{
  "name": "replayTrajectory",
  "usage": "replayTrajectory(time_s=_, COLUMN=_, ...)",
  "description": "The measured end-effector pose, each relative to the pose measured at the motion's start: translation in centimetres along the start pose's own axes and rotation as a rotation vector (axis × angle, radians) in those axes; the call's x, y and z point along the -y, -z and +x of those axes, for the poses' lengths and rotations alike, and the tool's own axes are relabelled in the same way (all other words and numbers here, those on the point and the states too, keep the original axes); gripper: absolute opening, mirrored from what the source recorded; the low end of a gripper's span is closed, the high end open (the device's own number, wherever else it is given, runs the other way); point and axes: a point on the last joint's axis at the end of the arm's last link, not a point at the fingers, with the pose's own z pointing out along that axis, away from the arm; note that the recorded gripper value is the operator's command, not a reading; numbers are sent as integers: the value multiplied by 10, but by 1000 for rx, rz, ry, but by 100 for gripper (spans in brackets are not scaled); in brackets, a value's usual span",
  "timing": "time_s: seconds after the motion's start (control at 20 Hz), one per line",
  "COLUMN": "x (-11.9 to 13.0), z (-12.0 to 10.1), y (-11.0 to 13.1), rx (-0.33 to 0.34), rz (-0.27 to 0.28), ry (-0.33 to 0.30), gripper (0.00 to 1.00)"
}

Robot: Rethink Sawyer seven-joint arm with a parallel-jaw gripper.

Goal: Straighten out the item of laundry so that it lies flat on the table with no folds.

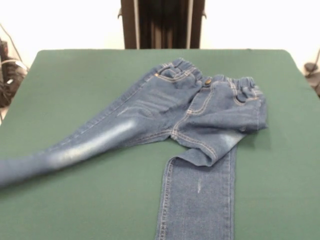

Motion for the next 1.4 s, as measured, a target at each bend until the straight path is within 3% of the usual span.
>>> replayTrajectory(time_s=0.25, x=26, z=-32, y=20, rx=31, rz=-6, ry=41, gripper=100)
replayTrajectory(time_s=0.4, x=22, z=-33, y=27, rx=37, rz=-15, ry=52, gripper=100)
replayTrajectory(time_s=1.05, x=-22, z=-4, y=31, rx=32, rz=-34, ry=107, gripper=100)
replayTrajectory(time_s=1.4, x=-60, z=25, y=33, rx=31, rz=-45, ry=162, gripper=100)
